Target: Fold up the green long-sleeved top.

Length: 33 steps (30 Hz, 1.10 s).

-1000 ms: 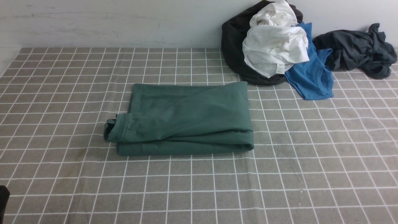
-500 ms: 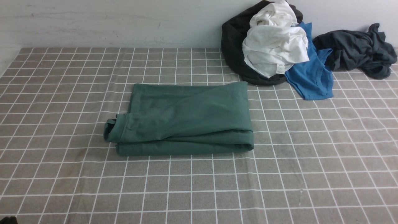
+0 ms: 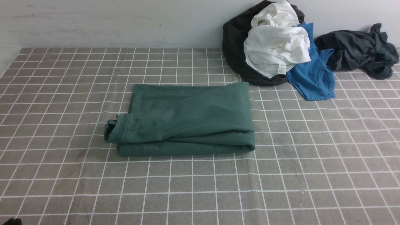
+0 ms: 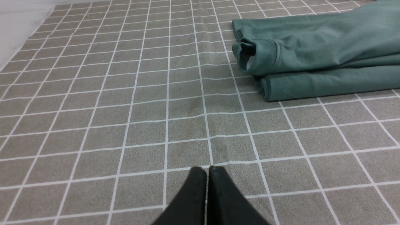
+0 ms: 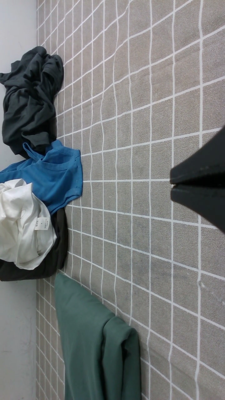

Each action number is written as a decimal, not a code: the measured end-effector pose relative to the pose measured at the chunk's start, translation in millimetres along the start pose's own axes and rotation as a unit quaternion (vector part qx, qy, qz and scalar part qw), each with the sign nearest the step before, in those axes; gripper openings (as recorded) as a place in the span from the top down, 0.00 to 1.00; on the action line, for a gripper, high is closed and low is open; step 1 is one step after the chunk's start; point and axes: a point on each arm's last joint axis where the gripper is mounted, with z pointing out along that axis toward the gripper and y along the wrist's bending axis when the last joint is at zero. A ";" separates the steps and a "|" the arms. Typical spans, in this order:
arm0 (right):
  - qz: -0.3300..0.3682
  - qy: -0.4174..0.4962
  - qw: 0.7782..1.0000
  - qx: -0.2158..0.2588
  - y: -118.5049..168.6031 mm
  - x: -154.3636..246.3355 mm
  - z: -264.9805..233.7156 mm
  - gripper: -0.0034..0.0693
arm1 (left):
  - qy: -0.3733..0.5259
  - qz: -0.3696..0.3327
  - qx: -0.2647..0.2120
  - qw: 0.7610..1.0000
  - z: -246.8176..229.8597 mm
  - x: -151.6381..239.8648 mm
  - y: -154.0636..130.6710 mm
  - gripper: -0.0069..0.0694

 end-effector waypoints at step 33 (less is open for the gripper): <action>0.000 0.000 1.000 0.000 0.0 0.0 0.0 0.97 | -0.004 -0.007 0.004 1.000 0.0 -0.8 -0.7 0.92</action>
